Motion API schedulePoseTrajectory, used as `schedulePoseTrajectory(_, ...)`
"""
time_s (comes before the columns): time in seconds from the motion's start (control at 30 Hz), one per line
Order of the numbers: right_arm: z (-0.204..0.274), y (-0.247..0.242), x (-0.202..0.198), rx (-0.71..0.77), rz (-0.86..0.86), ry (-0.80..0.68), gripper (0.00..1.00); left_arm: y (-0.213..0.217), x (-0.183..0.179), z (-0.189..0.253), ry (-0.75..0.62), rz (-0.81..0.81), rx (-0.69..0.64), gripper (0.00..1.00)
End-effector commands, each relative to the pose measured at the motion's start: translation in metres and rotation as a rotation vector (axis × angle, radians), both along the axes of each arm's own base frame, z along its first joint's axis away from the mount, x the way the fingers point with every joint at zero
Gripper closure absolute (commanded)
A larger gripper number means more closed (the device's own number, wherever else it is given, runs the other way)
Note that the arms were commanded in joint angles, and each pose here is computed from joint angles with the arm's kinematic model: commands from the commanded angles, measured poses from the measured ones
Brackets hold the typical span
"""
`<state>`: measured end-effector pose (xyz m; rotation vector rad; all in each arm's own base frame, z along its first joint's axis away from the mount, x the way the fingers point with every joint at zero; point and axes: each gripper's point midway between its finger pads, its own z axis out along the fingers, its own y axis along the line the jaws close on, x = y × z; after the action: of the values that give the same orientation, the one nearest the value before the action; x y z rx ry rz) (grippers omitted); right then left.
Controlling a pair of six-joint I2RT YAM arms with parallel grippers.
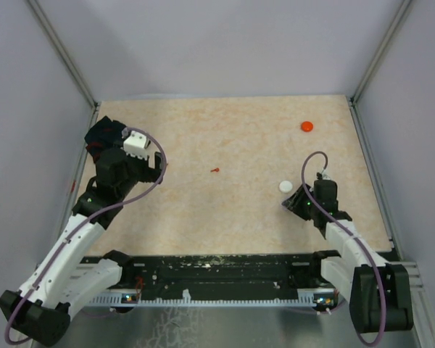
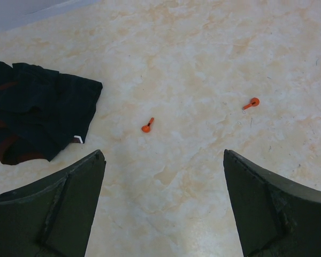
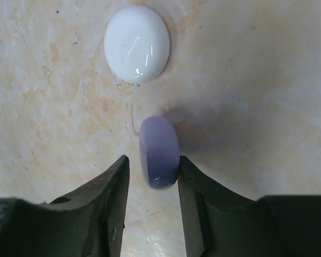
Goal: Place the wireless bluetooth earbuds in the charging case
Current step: Place the charging case at the center of the board.
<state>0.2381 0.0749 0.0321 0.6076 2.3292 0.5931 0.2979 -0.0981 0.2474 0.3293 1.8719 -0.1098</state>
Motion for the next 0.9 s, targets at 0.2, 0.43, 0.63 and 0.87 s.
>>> schedulePoseTrajectory(0.2, 0.024, -0.033, 0.008, -0.145, -0.098, 0.043, 0.37, 0.007, 0.000, 0.014, -0.053, 0.023, -0.024, 0.04)
schedulePoseTrajectory(0.43, 0.066, -0.056, 0.028, -0.274, -0.140, -0.019, 0.10, 0.011, -0.001, 0.018, -0.065, 0.034, -0.030, 0.04)
schedulePoseTrajectory(0.63, 0.091, -0.058, 0.059, -0.295, -0.138, -0.162, 0.09, 0.011, -0.002, 0.017, -0.065, 0.032, -0.033, 0.03)
schedulePoseTrajectory(0.87, 0.131, -0.085, 0.127, -0.433, -0.237, -0.264, 0.08, 0.011, -0.001, 0.014, -0.057, 0.034, -0.028, 0.03)
